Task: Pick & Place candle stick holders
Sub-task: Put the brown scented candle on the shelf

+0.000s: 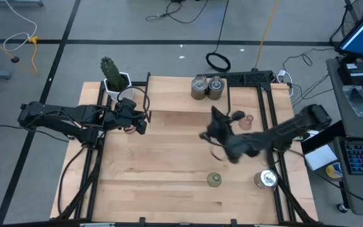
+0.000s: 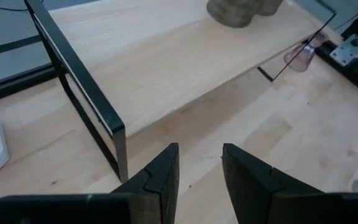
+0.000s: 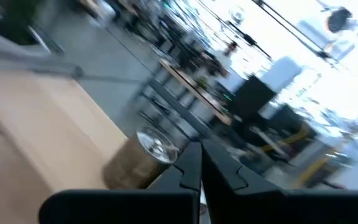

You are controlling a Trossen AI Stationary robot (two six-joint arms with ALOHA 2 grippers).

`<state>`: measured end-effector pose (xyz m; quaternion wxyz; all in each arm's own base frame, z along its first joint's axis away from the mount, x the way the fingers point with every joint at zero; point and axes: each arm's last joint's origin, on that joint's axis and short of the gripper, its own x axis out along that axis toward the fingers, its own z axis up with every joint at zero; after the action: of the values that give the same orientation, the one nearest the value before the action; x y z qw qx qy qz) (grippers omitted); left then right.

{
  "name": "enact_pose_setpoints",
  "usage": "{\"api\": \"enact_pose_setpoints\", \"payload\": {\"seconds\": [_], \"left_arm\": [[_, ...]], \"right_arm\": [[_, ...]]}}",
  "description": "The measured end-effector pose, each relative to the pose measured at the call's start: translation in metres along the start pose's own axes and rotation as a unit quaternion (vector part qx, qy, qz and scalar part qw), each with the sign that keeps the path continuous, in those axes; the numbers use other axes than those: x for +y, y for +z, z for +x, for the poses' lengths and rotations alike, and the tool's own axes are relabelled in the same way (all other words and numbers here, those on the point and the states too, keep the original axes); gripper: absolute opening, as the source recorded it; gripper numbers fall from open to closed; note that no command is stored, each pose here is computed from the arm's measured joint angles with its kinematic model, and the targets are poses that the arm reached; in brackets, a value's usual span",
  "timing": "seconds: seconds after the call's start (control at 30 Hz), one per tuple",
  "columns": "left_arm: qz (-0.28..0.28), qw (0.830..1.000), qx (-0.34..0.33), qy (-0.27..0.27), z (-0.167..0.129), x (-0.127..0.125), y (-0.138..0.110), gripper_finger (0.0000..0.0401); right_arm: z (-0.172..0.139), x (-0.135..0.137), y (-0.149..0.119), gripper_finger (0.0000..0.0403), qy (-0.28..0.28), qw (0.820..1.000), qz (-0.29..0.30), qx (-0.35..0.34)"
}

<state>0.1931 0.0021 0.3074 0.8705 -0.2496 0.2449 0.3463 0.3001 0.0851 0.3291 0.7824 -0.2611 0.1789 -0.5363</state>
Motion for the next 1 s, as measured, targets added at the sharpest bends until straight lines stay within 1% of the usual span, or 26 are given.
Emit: {"api": "enact_pose_setpoints", "payload": {"seconds": [0.13, 0.23, 0.33, 0.5, 0.6, 0.77, 1.0], "left_arm": [[-0.009, 1.0, -0.012, -0.01, 0.0, -0.003, 0.002, 0.0122], [-0.011, 1.0, -0.014, -0.013, 0.0, -0.003, 0.003, 0.0122], [-0.011, 1.0, -0.015, -0.013, 0.0, -0.003, 0.003, 0.0122], [-0.012, 1.0, -0.019, -0.008, 0.0, -0.003, 0.003, 0.0122], [-0.017, 1.0, -0.02, -0.008, 0.0, -0.003, 0.003, 0.0122], [-0.033, 0.999, -0.023, -0.005, 0.0, -0.003, 0.003, 0.0122], [-0.046, 0.999, -0.026, -0.003, 0.0, -0.003, 0.004, 0.0122]], "right_arm": [[-0.036, -0.033, 0.009, 0.0, 0.052, 0.996, 0.057, -0.035], [-0.056, -0.055, 0.011, 0.0, 0.086, 0.991, 0.083, -0.054], [-0.073, -0.069, 0.01, 0.0, 0.116, 0.987, 0.086, -0.072], [-0.097, -0.082, 0.0, 0.0, 0.161, 0.978, 0.078, -0.102], [-0.11, -0.091, -0.004, 0.0, 0.189, 0.971, 0.092, -0.116], [-0.13, -0.106, -0.01, 0.0, 0.241, 0.95, 0.153, -0.127], [-0.16, -0.122, -0.02, 0.0, 0.316, 0.911, 0.229, -0.133]]}}
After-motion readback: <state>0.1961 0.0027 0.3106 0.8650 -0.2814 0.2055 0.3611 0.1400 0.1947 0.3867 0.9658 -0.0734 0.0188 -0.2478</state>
